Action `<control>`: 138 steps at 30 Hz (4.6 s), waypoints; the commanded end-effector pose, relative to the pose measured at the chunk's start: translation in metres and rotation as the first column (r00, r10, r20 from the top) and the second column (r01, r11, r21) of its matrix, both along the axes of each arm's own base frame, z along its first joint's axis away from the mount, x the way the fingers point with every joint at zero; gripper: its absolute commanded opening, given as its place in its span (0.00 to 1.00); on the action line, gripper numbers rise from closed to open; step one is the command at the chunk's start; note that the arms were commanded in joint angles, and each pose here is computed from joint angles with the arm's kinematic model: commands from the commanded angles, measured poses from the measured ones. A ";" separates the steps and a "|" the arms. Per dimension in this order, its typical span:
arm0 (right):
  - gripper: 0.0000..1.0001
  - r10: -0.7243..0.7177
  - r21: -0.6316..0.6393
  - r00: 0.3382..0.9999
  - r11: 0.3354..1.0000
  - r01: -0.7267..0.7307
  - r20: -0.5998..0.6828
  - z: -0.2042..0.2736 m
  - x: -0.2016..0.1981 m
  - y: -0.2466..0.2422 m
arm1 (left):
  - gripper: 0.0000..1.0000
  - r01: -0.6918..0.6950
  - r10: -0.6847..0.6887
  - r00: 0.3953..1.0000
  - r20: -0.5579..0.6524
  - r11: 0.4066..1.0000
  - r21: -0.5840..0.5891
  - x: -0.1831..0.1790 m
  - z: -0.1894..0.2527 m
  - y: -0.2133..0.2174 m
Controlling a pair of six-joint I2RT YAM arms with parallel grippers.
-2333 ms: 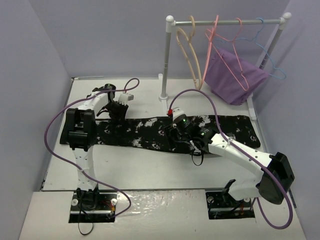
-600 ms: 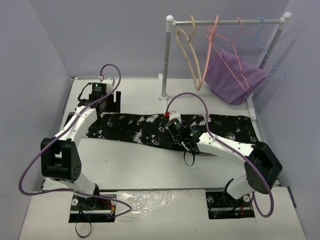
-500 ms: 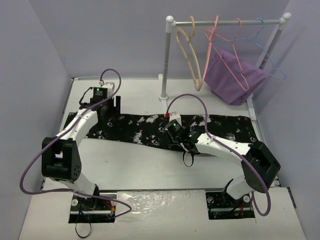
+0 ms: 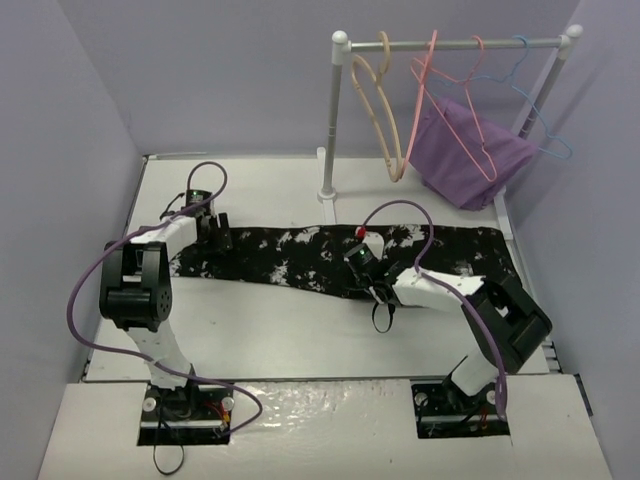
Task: Place the trousers on the hanger
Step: Fold the trousers at the center of the board.
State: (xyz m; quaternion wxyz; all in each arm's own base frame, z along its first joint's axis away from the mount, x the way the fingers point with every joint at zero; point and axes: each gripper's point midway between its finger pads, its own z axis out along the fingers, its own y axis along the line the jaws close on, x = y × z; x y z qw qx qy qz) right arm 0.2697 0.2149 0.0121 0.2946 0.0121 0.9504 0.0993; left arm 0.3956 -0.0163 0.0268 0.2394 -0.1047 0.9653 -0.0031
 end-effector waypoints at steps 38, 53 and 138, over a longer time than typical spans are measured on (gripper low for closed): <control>0.54 -0.665 0.119 0.738 0.728 0.675 -0.116 0.048 0.023 -0.256 | 0.67 -0.059 0.056 0.998 -0.027 0.992 -0.113 -0.005 0.012 -0.011; 0.50 -0.698 0.310 0.716 0.684 0.660 0.015 0.079 0.102 -0.265 | 0.67 -0.085 0.091 0.995 0.034 0.985 -0.153 0.006 0.016 -0.018; 0.81 -0.352 0.164 0.921 0.931 0.327 0.165 0.167 0.009 -0.203 | 0.50 -0.825 0.820 0.559 -0.124 0.565 0.020 -0.052 -0.033 0.193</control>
